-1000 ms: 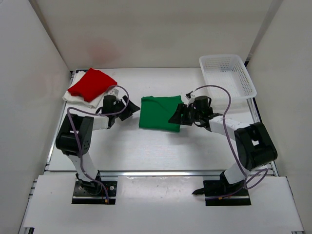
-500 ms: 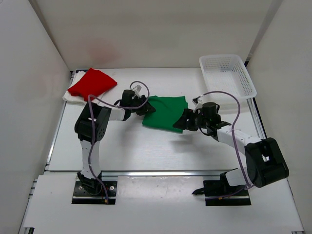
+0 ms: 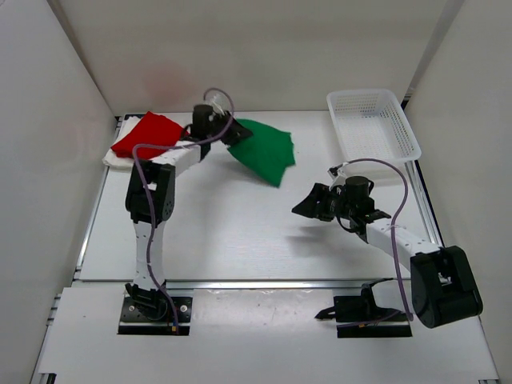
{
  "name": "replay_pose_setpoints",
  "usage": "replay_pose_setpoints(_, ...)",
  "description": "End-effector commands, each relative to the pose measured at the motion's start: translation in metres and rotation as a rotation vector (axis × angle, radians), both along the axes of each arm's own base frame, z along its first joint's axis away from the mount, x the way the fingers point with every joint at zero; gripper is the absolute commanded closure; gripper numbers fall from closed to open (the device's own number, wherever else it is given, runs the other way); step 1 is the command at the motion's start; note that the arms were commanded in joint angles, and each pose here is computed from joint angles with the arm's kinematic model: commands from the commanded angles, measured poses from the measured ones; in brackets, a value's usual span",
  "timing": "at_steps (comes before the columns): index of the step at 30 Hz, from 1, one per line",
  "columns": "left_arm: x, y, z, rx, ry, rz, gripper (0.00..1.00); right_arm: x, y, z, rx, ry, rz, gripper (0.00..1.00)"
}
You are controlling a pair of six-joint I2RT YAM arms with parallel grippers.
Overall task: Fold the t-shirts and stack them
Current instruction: Put the neatly folded tshirt into the corner of the board with the left arm
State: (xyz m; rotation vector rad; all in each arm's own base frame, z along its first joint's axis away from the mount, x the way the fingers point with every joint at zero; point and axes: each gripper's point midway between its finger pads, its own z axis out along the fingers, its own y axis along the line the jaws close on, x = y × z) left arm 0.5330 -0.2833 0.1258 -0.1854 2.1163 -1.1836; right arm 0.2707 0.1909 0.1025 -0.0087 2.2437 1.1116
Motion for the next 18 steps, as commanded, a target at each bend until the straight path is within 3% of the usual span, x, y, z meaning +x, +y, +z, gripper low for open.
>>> replay_pose_setpoints(1, 0.051, 0.074, 0.121, -0.078, -0.201, 0.119, 1.00, -0.001, 0.000, -0.004, 0.014, -0.008, 0.017, 0.38)
replay_pose_setpoints(2, 0.055, 0.090, 0.132, -0.072, -0.210, 0.143, 1.00, -0.001, 0.002, -0.004, 0.017, -0.005, 0.022, 0.37)
replay_pose_setpoints(5, 0.073, 0.199, 0.157, -0.069, -0.246, 0.333, 1.00, -0.006, 0.006, -0.011, 0.012, 0.009, 0.043, 0.38)
replay_pose_setpoints(7, 0.065, 0.253, 0.141, -0.083, -0.200, 0.458, 0.98, -0.009, 0.014, -0.013, 0.018, 0.021, 0.072, 0.38)
replay_pose_setpoints(8, 0.063, 0.288, 0.146, -0.105, -0.219, 0.538, 0.86, -0.010, 0.015, -0.014, 0.022, 0.022, 0.080, 0.38)
replay_pose_setpoints(9, 0.050, 0.302, 0.118, -0.113, -0.163, 0.584, 0.75, -0.010, 0.017, -0.014, 0.023, 0.024, 0.089, 0.38)
replay_pose_setpoints(10, 0.036, 0.333, 0.104, -0.150, -0.150, 0.670, 0.55, -0.011, 0.018, -0.015, 0.022, 0.029, 0.095, 0.38)
replay_pose_setpoints(11, 0.027, 0.370, 0.101, -0.184, -0.158, 0.767, 0.24, -0.011, 0.021, -0.013, 0.021, 0.015, 0.106, 0.38)
replay_pose_setpoints(12, 0.012, 0.375, 0.081, -0.198, -0.119, 0.800, 0.02, -0.014, 0.026, -0.013, 0.020, 0.017, 0.127, 0.38)
replay_pose_setpoints(14, -0.019, 0.412, 0.042, -0.225, -0.018, 0.929, 0.01, -0.018, 0.026, -0.020, 0.009, 0.029, 0.132, 0.38)
replay_pose_setpoints(18, -0.055, 0.428, 0.030, -0.154, 0.018, 1.025, 0.01, -0.027, 0.030, -0.023, 0.005, 0.030, 0.149, 0.36)
